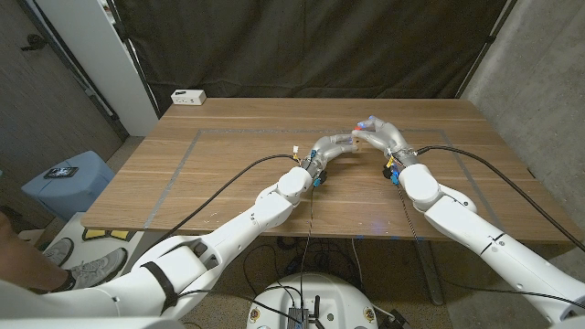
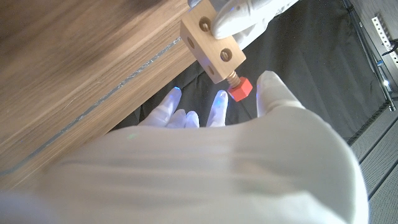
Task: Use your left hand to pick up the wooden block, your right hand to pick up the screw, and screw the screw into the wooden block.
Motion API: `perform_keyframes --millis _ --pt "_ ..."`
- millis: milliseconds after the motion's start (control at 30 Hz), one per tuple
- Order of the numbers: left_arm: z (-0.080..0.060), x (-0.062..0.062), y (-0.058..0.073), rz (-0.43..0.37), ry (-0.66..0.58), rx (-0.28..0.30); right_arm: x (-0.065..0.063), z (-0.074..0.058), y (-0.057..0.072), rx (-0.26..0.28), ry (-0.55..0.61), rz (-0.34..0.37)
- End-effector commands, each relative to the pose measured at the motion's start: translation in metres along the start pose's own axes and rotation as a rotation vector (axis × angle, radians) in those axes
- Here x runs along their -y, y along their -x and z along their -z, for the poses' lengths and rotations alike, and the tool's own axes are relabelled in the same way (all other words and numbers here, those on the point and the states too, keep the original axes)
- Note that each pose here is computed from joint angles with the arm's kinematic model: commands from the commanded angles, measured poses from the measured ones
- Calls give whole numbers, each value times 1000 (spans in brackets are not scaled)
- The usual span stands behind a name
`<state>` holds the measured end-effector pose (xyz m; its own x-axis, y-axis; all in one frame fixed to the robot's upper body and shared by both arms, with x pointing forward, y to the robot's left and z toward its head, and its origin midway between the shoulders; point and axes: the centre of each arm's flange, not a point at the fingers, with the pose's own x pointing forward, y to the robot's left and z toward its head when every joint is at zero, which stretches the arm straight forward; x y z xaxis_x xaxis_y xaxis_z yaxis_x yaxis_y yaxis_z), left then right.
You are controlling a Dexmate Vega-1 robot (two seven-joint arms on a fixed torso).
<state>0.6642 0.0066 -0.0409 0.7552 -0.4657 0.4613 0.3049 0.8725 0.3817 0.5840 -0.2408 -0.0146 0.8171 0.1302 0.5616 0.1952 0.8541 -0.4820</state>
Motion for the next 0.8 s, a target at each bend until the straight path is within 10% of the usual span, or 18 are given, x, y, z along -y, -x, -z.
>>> perform_keyframes --millis 33,800 --pt "0 -1 3 -5 -4 1 3 -4 3 2 3 -22" --pt "-1 -3 5 -7 -16 5 8 -8 2 1 -28 -51"
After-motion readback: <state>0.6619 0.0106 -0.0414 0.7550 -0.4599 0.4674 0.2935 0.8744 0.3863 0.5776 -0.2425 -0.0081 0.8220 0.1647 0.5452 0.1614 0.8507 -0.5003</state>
